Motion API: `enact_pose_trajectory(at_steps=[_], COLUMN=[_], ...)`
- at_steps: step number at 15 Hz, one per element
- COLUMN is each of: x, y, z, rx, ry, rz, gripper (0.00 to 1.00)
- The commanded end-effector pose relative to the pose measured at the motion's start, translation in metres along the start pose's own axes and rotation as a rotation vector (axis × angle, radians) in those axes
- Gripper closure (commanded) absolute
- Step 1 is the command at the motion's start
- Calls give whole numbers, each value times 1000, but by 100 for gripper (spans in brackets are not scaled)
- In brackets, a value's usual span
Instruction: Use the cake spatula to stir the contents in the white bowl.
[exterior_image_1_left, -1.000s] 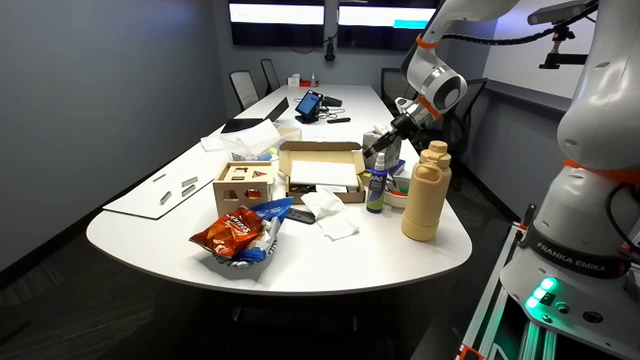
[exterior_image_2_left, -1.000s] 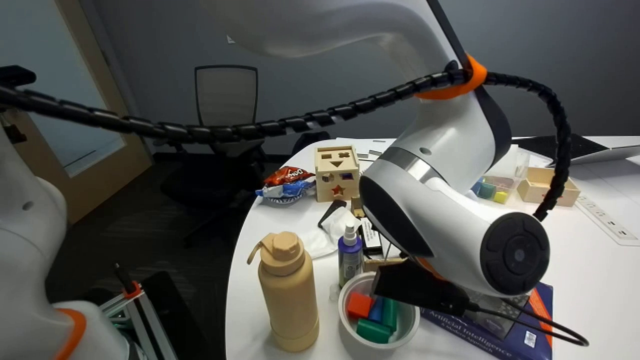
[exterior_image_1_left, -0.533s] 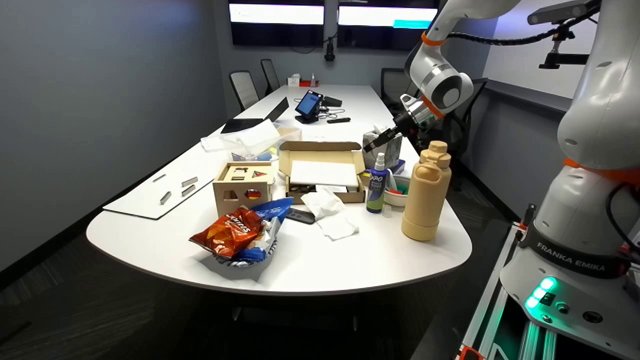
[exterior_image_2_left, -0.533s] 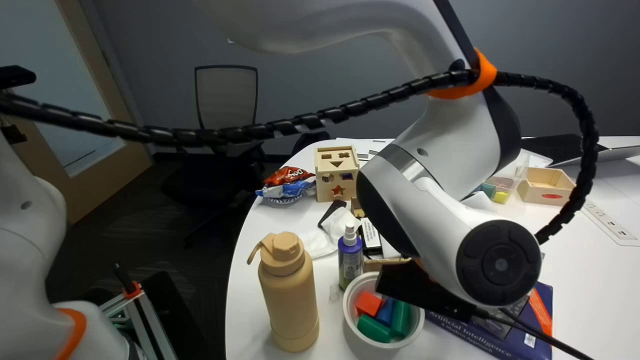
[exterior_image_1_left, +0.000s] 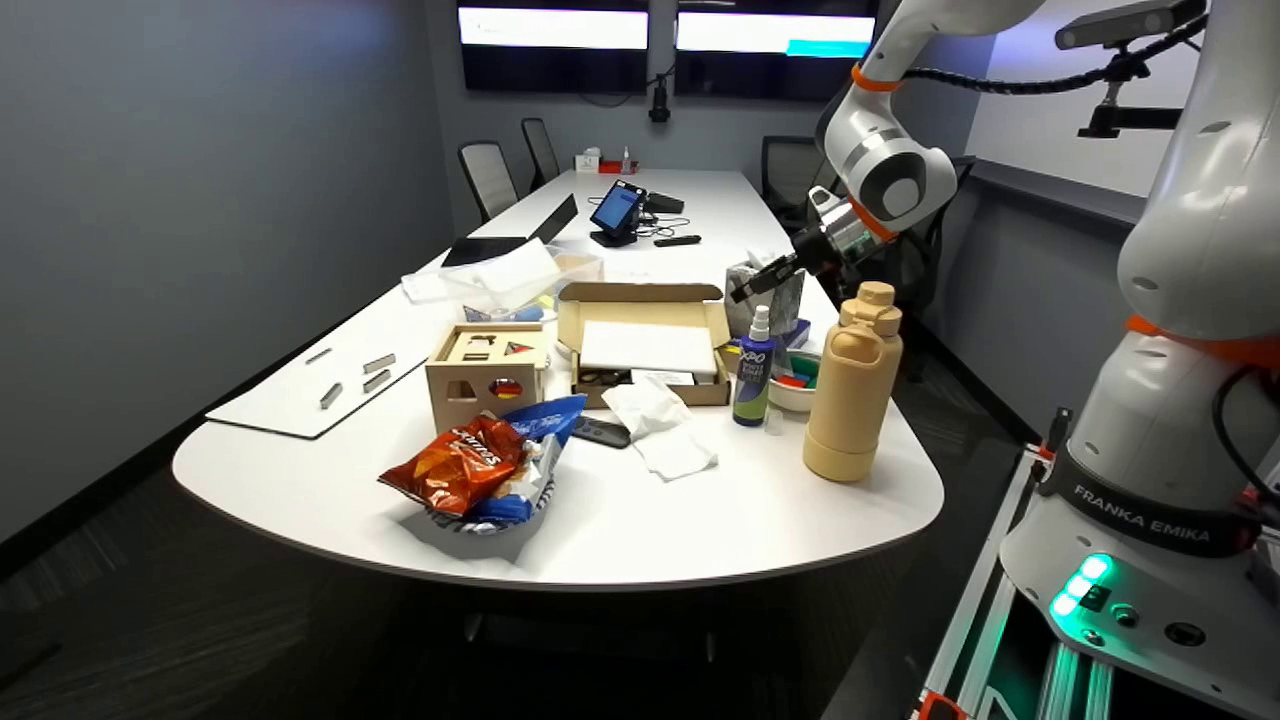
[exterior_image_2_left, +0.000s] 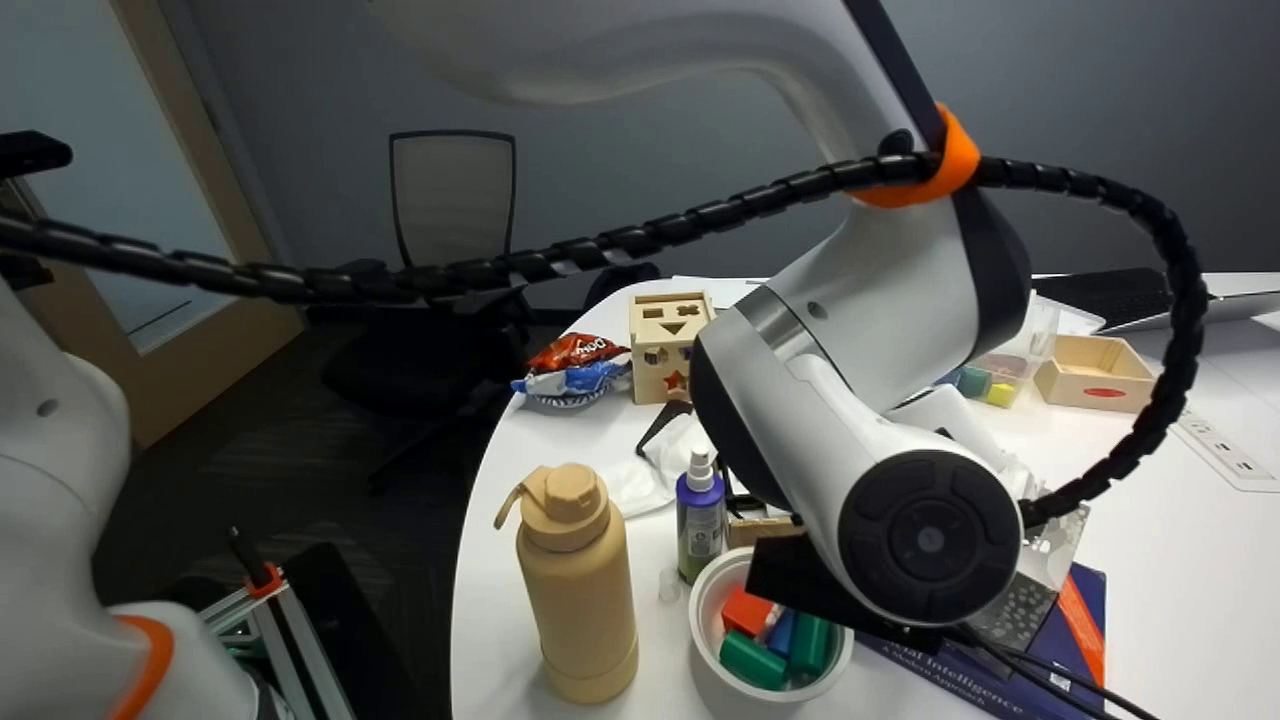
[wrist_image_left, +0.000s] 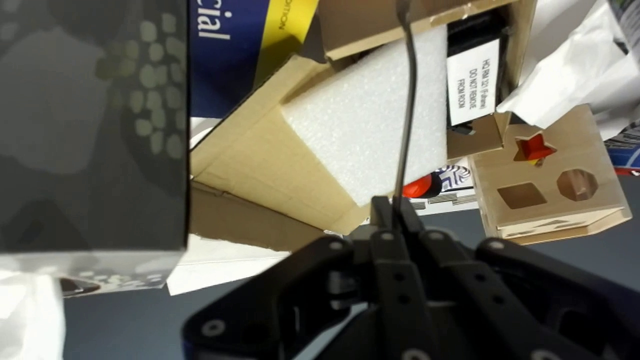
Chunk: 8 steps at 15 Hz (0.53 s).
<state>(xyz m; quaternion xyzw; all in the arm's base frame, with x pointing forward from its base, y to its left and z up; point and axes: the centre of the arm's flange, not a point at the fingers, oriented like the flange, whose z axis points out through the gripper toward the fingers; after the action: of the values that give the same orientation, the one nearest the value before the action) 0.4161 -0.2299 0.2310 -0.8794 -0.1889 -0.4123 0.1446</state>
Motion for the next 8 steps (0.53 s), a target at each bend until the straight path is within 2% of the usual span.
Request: enact_pose_trajectory(at_steps=[1, 5, 8], x=[2, 5, 8], y=[-13, -11, -9], z=[1, 2, 3], rx=[-11, 51, 143], ry=[-24, -35, -45], rz=[-39, -28, -24], gripper=[99, 99, 99])
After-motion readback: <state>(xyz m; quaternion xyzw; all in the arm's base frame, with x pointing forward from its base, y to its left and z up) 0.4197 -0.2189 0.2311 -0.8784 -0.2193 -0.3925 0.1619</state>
